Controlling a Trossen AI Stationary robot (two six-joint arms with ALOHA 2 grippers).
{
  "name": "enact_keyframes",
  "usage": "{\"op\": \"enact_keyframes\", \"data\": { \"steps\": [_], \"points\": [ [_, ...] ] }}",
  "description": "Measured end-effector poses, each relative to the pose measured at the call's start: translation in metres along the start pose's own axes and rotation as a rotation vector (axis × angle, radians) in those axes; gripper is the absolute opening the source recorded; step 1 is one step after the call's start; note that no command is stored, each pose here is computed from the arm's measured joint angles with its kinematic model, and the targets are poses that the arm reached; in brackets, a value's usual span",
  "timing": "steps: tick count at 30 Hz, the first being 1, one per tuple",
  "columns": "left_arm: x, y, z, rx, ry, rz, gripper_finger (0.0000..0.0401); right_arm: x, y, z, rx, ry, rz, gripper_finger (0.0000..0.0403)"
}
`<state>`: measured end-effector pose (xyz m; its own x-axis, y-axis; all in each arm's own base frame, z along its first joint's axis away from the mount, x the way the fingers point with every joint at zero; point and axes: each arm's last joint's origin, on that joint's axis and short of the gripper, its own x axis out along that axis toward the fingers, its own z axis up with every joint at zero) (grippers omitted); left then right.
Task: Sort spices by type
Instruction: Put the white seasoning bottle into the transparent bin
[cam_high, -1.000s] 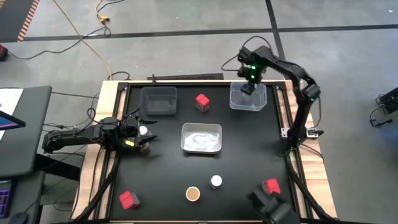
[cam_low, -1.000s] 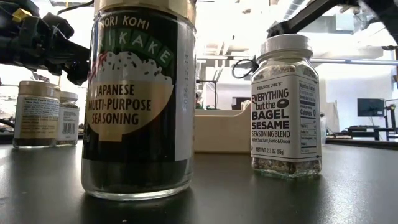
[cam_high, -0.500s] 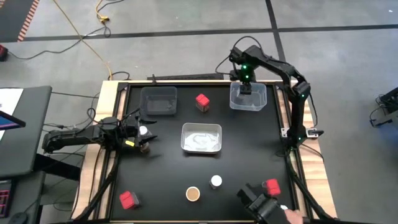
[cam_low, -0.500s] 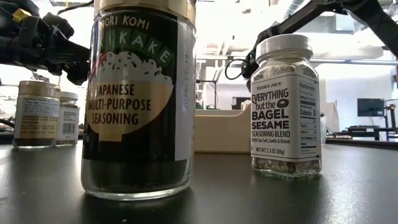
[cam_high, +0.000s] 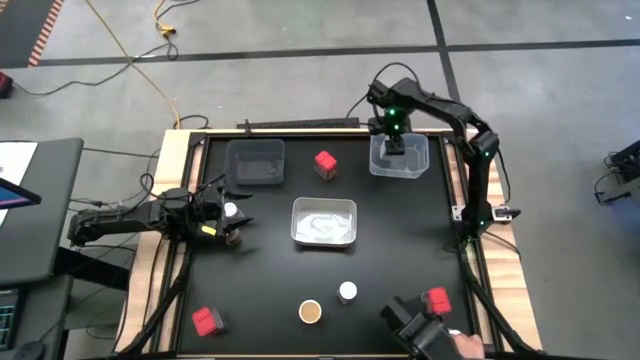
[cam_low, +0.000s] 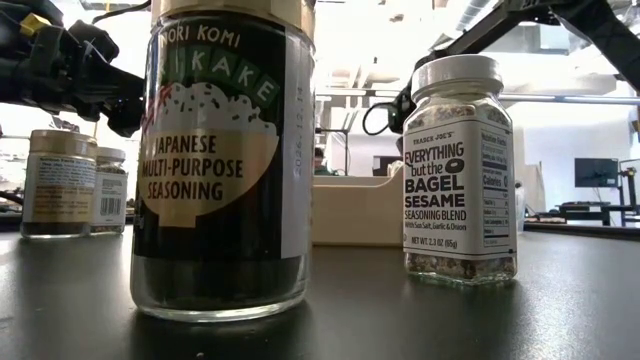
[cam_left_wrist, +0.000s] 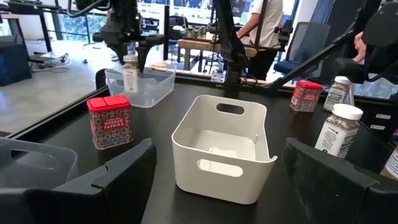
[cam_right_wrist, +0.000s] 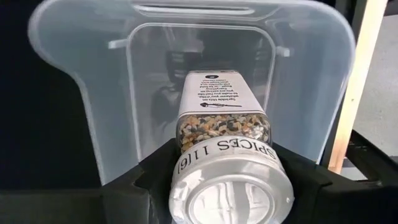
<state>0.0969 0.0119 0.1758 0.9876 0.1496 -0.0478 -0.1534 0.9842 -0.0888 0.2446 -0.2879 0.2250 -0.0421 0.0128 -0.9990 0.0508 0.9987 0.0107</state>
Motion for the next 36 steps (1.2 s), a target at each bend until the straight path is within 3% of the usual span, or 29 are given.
{"op": "enact_keyframes", "data": {
  "steps": [30, 36],
  "points": [
    [0.0, 0.0, 0.0, 0.0, 0.0, 0.0, 0.0334, 0.0026, -0.0049, -0.0023, 0.041, -0.01, -0.02, 0.0241],
    [0.0, 0.0, 0.0, 0.0, 0.0, 0.0, 0.0334, 0.0026, -0.0047, -0.0025, 0.041, -0.008, -0.019, 0.0265]
  ]
}}
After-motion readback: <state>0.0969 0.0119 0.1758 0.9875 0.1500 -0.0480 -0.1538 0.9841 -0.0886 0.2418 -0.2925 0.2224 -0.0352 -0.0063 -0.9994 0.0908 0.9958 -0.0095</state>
